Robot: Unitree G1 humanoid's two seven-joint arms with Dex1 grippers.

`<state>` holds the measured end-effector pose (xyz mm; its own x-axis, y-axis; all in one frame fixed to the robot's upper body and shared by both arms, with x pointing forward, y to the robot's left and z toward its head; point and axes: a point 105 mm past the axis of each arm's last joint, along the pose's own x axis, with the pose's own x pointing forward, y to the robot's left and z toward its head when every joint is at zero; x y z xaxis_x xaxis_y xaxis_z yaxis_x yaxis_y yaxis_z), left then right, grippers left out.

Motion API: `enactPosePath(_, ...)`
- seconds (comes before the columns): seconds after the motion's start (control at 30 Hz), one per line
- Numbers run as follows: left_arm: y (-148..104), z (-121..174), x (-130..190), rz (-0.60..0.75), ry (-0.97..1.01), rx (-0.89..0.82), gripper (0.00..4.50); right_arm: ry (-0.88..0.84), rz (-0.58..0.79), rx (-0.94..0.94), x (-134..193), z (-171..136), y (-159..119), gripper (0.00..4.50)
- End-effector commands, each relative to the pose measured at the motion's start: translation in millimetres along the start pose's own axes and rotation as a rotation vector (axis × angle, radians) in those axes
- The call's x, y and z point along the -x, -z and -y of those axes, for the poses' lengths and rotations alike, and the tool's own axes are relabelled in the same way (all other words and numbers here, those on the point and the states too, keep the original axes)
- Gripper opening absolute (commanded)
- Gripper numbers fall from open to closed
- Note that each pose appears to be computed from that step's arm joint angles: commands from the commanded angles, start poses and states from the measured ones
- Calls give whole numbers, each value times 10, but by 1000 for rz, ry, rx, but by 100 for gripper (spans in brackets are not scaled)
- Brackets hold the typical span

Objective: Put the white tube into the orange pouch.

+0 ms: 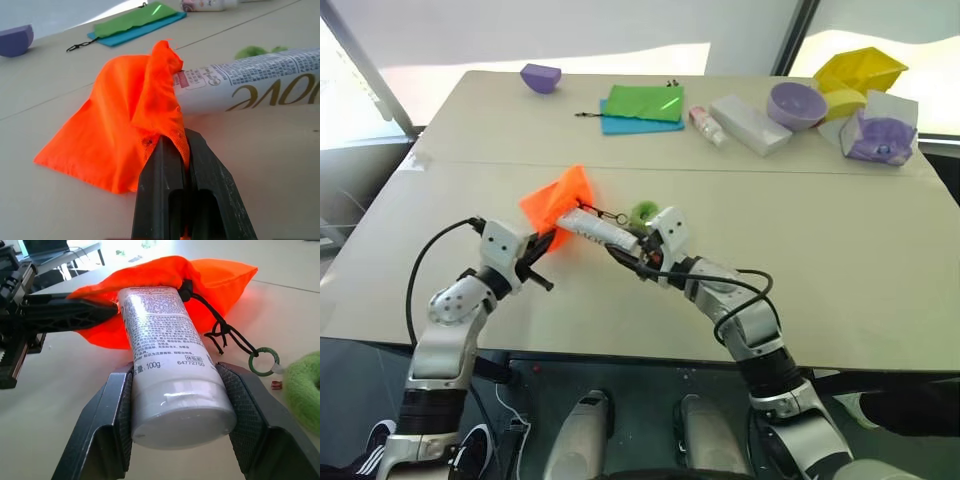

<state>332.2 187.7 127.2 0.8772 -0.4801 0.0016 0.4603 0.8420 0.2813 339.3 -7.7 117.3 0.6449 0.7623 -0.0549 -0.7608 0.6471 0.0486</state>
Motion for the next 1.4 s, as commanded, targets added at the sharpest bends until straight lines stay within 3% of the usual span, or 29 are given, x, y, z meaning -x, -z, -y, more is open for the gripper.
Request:
enactPosePath(0.03, -98, -23, 1, 36, -2, -34, 0, 2, 45, 44, 36, -29, -115, 229)
enactPosePath(0.2, -66, -124, 11, 17, -48, -38, 0, -92, -13, 212, 133, -115, -40, 229)
enactPosePath(0.4, -108, -283, 66, 69, -107, 18, 0, -185, -48, 283, 200, -219, -29, 229)
enactPosePath(0.63, -164, -134, 82, 91, 28, 84, 0, -144, 0, 220, 142, -221, -105, 229)
enactPosePath(0.77, -168, -210, 55, 70, 32, 59, 0, -139, 12, 200, 123, -248, -117, 229)
enactPosePath(1.13, -15, -53, -29, -31, 123, 40, 0, -34, 41, 160, -30, -208, -108, 229)
enactPosePath(1.4, -229, 72, -146, 21, 122, 68, 0, 23, 64, 155, -98, -179, -101, 229)
